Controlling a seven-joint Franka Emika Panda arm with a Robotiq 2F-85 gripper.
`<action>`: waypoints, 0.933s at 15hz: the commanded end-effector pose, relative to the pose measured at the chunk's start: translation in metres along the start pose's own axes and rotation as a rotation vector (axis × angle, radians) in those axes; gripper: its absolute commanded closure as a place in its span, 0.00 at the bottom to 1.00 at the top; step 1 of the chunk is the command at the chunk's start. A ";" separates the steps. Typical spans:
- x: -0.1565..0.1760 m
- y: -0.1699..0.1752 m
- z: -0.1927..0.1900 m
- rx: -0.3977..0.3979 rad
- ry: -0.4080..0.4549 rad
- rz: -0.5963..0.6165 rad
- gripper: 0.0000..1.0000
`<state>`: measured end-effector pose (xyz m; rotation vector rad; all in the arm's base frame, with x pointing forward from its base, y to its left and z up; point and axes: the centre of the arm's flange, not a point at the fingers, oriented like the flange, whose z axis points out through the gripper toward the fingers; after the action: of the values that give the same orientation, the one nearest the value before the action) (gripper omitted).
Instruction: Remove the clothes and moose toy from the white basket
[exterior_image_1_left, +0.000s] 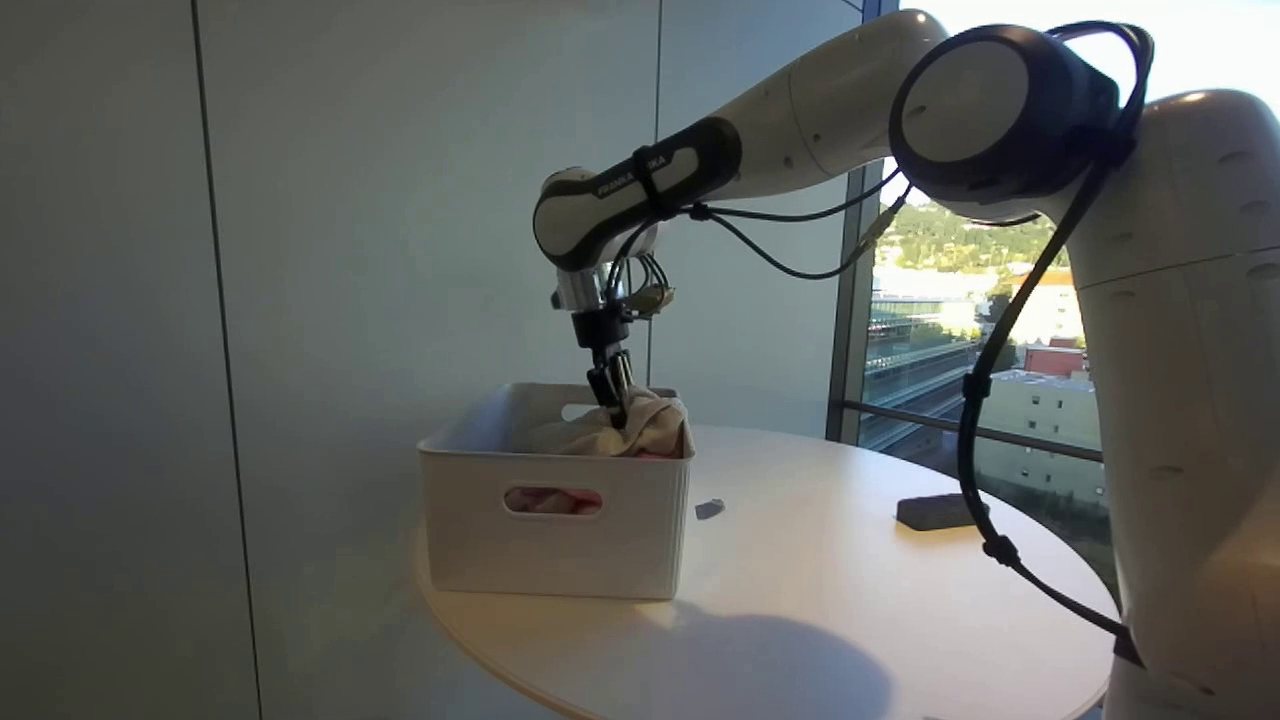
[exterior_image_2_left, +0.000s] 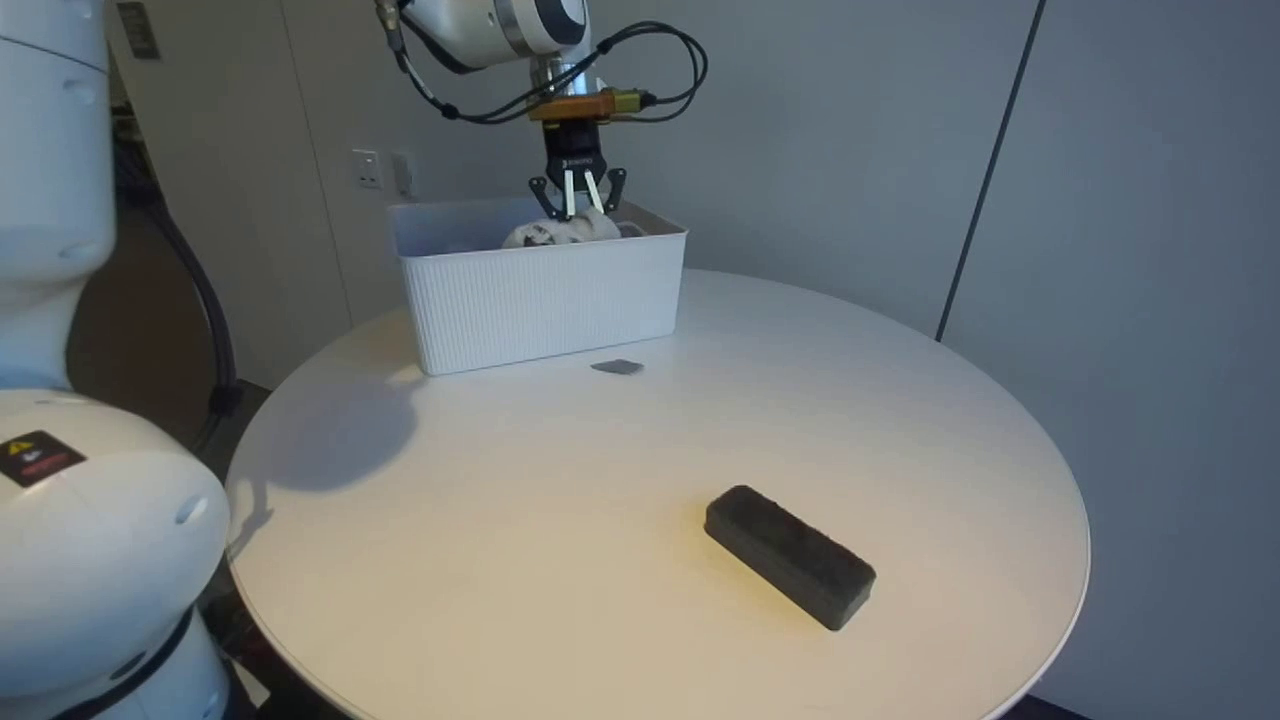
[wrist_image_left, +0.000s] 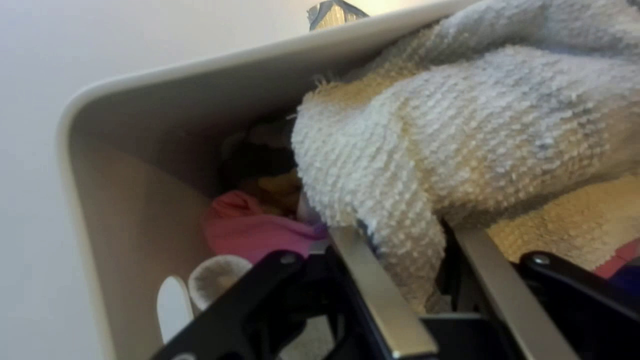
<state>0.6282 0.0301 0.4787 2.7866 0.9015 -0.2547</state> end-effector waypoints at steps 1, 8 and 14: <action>-0.008 -0.032 -0.067 -0.075 0.106 -0.080 0.86; -0.096 -0.083 -0.215 -0.419 0.241 -0.096 0.92; -0.235 -0.083 -0.290 -0.553 0.371 0.169 0.92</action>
<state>0.4786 0.0685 0.7683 2.3813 0.8340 0.3855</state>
